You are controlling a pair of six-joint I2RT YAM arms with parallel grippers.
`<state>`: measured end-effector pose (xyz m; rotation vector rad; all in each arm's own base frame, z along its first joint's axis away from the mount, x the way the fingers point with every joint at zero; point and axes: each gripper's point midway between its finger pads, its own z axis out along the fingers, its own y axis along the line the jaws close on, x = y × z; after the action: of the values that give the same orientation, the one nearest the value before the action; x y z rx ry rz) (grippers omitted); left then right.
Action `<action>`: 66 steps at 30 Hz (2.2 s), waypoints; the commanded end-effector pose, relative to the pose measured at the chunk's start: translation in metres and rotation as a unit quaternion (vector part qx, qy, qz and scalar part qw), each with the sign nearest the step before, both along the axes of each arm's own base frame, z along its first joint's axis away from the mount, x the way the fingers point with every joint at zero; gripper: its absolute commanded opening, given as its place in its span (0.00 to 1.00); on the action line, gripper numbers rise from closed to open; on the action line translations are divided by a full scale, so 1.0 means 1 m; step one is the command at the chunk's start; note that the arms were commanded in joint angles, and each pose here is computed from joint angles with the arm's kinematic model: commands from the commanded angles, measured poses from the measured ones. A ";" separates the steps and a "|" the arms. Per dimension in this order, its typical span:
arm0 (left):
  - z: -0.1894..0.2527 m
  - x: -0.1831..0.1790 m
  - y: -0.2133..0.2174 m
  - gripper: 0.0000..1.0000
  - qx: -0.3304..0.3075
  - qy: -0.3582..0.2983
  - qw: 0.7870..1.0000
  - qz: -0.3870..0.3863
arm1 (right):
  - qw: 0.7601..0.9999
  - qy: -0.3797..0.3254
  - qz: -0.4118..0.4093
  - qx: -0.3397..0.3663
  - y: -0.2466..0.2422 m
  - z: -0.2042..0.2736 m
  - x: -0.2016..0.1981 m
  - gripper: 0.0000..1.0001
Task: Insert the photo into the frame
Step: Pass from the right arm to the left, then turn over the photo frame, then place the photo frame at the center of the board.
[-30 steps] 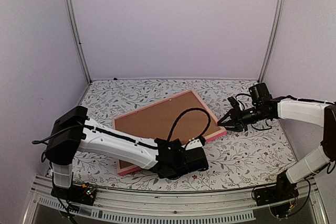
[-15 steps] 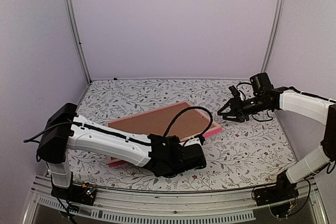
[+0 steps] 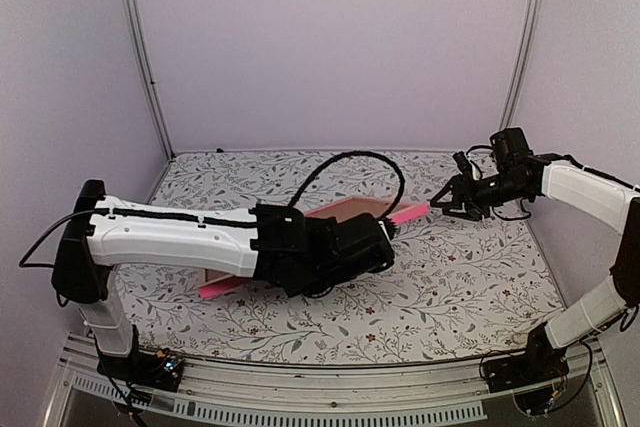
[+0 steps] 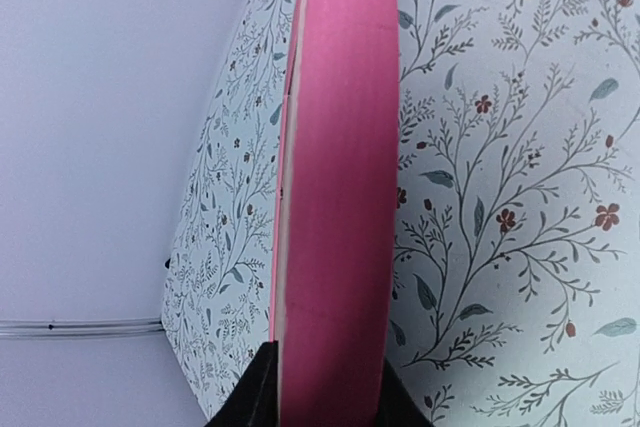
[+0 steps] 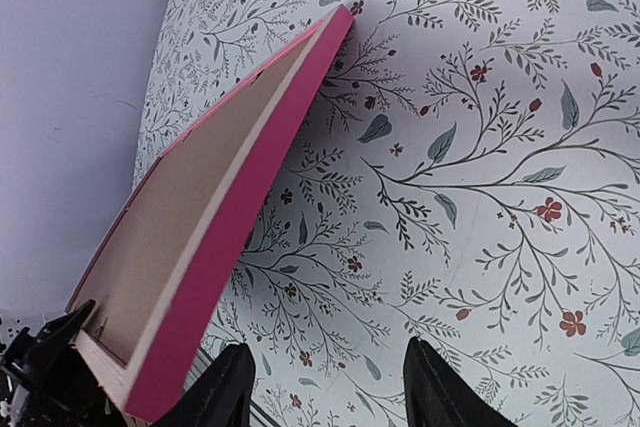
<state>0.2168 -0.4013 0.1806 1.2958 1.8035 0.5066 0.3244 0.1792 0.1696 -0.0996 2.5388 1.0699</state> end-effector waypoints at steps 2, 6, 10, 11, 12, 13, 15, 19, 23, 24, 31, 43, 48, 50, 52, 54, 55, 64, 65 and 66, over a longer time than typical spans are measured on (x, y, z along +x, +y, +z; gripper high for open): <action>0.098 0.018 -0.006 0.00 -0.136 0.004 0.991 0.009 | 1.000 -0.014 -0.001 -0.016 -0.006 0.004 0.003 0.55; 0.138 0.023 -0.009 0.00 -0.198 0.035 0.980 -0.001 | 1.000 -0.013 -0.003 -0.019 -0.009 0.000 0.005 0.55; 0.170 0.027 -0.012 0.00 -0.260 0.079 0.962 -0.020 | 1.000 -0.012 -0.004 -0.020 -0.011 -0.002 0.005 0.55; 0.176 0.029 -0.012 0.00 -0.276 0.089 0.957 -0.023 | 1.000 -0.013 -0.003 -0.021 -0.011 -0.003 0.006 0.55; 0.183 0.030 -0.012 0.00 -0.295 0.099 0.950 -0.024 | 1.000 -0.011 -0.003 -0.020 -0.010 -0.003 0.006 0.55; 0.190 0.032 -0.012 0.00 -0.310 0.106 0.944 -0.026 | 1.000 -0.011 -0.003 -0.020 -0.010 -0.004 0.006 0.55; 0.210 0.039 -0.008 0.00 -0.348 0.118 0.930 -0.030 | 1.000 -0.009 -0.003 -0.020 -0.010 -0.006 0.006 0.55; 0.244 0.052 0.002 0.00 -0.433 0.164 0.885 -0.045 | 1.000 -0.009 -0.002 -0.016 -0.009 -0.006 0.006 0.55; 0.264 0.073 0.020 0.00 -0.502 0.200 0.840 -0.043 | 1.000 -0.006 -0.003 -0.016 -0.009 -0.007 0.006 0.55; 0.269 0.078 0.024 0.00 -0.520 0.210 0.827 -0.045 | 1.000 -0.008 -0.002 -0.016 -0.009 -0.006 0.006 0.55; 0.273 0.109 0.051 0.00 -0.613 0.276 0.739 -0.047 | 1.000 -0.006 -0.002 -0.014 -0.009 -0.007 0.005 0.55; 0.203 0.152 0.096 0.00 -0.707 0.345 0.617 0.017 | 1.000 -0.004 -0.001 -0.009 -0.008 -0.006 0.005 0.55; 0.174 0.159 0.112 0.00 -0.738 0.346 0.577 0.049 | 1.000 -0.001 0.000 -0.006 -0.007 -0.010 0.006 0.55; 0.161 0.161 0.117 0.00 -0.743 0.343 0.572 0.064 | 1.000 0.001 0.000 -0.005 -0.006 -0.012 0.006 0.55; 0.148 0.162 0.120 0.00 -0.746 0.342 0.566 0.078 | 1.000 0.003 -0.001 -0.005 -0.007 -0.015 0.006 0.55; 0.135 0.162 0.123 0.00 -0.749 0.342 0.560 0.091 | 1.000 0.004 -0.001 -0.004 -0.006 -0.019 0.005 0.55; 0.125 0.161 0.125 0.00 -0.750 0.342 0.558 0.099 | 1.000 0.003 -0.001 -0.004 -0.006 -0.020 0.005 0.56; 0.062 0.147 0.139 0.00 -0.754 0.350 0.533 0.156 | 1.000 0.000 -0.005 0.008 -0.004 -0.027 0.007 0.57; 0.057 0.146 0.140 0.02 -0.752 0.351 0.533 0.161 | 1.000 0.002 -0.005 0.011 -0.003 -0.028 0.007 0.57; 0.052 0.144 0.141 0.03 -0.751 0.353 0.533 0.164 | 1.000 0.003 -0.004 0.012 -0.003 -0.030 0.006 0.57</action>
<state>0.3568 -0.2584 0.1788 -0.2986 2.2308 -1.3227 0.3273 0.1733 0.1430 -0.0838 2.5514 1.0613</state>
